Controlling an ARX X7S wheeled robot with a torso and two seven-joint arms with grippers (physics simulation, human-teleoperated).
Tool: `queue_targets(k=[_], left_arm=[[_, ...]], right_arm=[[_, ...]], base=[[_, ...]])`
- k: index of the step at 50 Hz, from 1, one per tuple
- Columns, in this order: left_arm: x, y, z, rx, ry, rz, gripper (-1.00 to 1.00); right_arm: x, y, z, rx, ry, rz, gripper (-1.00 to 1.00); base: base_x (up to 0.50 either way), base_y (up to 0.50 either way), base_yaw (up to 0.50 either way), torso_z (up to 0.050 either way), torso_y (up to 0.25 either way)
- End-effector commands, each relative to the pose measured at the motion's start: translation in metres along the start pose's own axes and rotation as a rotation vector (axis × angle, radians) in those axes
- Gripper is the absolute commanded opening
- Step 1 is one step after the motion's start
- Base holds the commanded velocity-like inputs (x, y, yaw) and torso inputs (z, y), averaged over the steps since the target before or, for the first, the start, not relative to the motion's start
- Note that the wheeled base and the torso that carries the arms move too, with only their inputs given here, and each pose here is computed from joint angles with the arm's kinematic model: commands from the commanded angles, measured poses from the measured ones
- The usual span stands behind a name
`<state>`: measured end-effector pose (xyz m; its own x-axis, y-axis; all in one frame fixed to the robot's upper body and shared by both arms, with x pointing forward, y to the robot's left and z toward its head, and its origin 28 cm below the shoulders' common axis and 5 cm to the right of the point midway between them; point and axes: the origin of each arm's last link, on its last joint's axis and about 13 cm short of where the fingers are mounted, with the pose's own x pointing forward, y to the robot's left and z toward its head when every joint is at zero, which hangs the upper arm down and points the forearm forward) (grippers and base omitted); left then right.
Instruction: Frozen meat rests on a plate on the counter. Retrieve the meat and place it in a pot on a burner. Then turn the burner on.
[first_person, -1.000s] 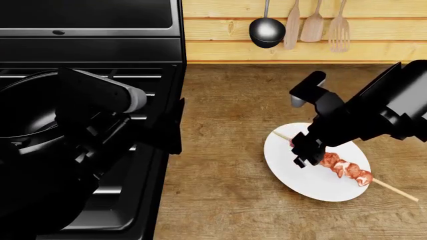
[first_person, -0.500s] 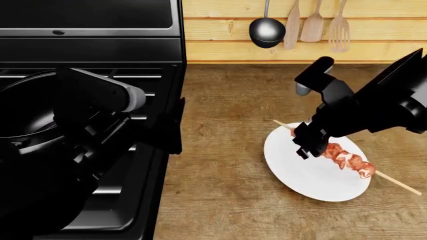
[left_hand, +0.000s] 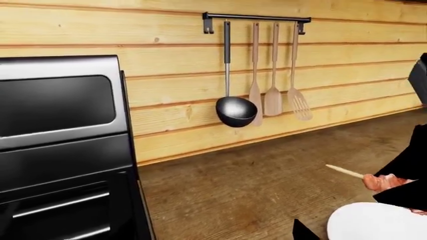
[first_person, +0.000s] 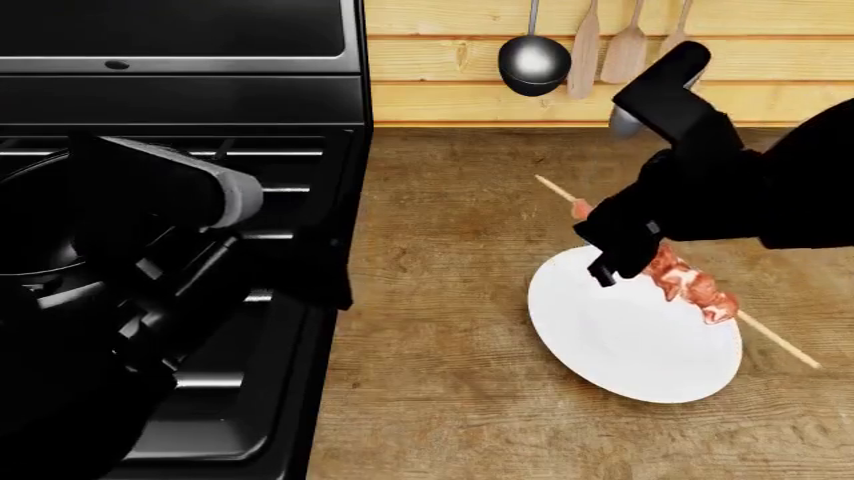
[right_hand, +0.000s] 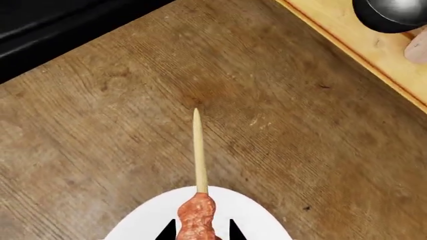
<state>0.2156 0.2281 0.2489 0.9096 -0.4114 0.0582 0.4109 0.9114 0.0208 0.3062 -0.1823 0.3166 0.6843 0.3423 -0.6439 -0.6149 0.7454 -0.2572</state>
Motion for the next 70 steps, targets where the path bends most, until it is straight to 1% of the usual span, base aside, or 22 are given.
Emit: queue_targets(k=[1,4,7,14,17,21,22,23,25,31,35,37,39,42,46,51,62,66,70], left_arm=[[-0.008,-0.001,0.005,-0.002,-0.034,0.008,1.0],[-0.009,-0.002,0.004,0.007,-0.03,0.004,1.0],[-0.009,-0.001,0.005,0.012,-0.031,0.011,1.0],[-0.013,-0.003,0.01,0.027,-0.047,0.005,1.0],[-0.014,-0.003,0.009,0.027,-0.048,0.01,1.0],[-0.017,-0.004,0.009,0.023,-0.053,0.008,1.0],[-0.018,-0.004,0.009,0.021,-0.053,0.011,1.0],[-0.018,-0.004,0.009,0.021,-0.054,0.011,1.0],[-0.02,-0.004,0.009,0.019,-0.058,0.012,1.0],[-0.023,-0.005,0.013,0.014,-0.079,0.017,1.0],[-0.023,-0.007,0.013,0.018,-0.085,0.01,1.0],[-0.023,-0.007,0.014,0.029,-0.104,0.023,1.0],[-0.022,-0.006,0.016,0.008,-0.125,0.036,1.0],[-0.022,-0.006,0.018,0.001,-0.142,0.037,1.0],[-0.023,-0.006,0.02,0.012,-0.147,0.031,1.0],[-0.021,-0.005,0.021,0.005,-0.148,0.038,1.0],[-0.02,-0.005,0.021,0.002,-0.133,0.021,1.0],[-0.02,-0.004,0.019,0.0,-0.128,0.024,1.0],[-0.02,-0.004,0.019,0.002,-0.125,0.024,1.0]], right_arm=[[-0.023,0.015,0.001,-0.001,-0.181,-0.09,-1.0],[-0.032,0.024,-0.001,-0.005,-0.253,-0.1,-1.0],[-0.04,0.031,-0.004,0.009,-0.32,-0.136,-1.0],[-0.049,0.05,-0.01,0.029,-0.431,-0.209,-1.0],[-0.051,0.057,-0.012,0.032,-0.485,-0.267,-1.0],[-0.052,0.063,-0.014,0.072,-0.576,-0.361,-1.0],[-0.052,0.065,-0.014,0.082,-0.595,-0.368,-1.0],[-0.052,0.069,-0.015,0.075,-0.619,-0.347,-1.0],[-0.051,0.074,-0.016,0.079,-0.647,-0.342,-1.0],[-0.052,0.08,-0.013,0.135,-0.744,-0.394,-1.0],[-0.051,0.081,-0.012,0.168,-0.763,-0.418,-1.0],[-0.049,0.082,-0.012,0.207,-0.777,-0.433,-1.0],[-0.045,0.083,-0.014,0.252,-0.783,-0.437,-1.0],[-0.044,0.083,-0.014,0.269,-0.795,-0.46,-1.0],[-0.046,0.083,-0.01,0.257,-0.823,-0.492,-1.0],[-0.05,0.084,-0.007,0.234,-0.832,-0.484,-1.0],[-0.074,0.085,0.01,0.177,-0.911,-0.517,-1.0],[-0.077,0.083,0.015,0.154,-0.942,-0.528,-1.0],[-0.077,0.084,0.017,0.123,-0.945,-0.515,-1.0]], base=[[0.0,0.0,0.0,0.0,0.0],[0.0,0.0,0.0,0.0,0.0],[0.0,0.0,0.0,0.0,0.0],[0.0,0.0,0.0,0.0,0.0],[0.0,0.0,0.0,0.0,0.0],[0.0,0.0,0.0,0.0,0.0],[0.0,0.0,0.0,0.0,0.0],[0.0,0.0,0.0,0.0,0.0],[0.0,0.0,0.0,0.0,0.0],[0.0,0.0,0.0,0.0,0.0],[0.0,0.0,0.0,0.0,0.0],[0.0,0.0,0.0,0.0,0.0],[0.0,0.0,0.0,0.0,0.0],[0.0,0.0,0.0,0.0,0.0],[0.0,0.0,0.0,0.0,0.0],[0.0,0.0,0.0,0.0,0.0],[0.0,0.0,0.0,0.0,0.0],[0.0,0.0,0.0,0.0,0.0],[0.0,0.0,0.0,0.0,0.0]])
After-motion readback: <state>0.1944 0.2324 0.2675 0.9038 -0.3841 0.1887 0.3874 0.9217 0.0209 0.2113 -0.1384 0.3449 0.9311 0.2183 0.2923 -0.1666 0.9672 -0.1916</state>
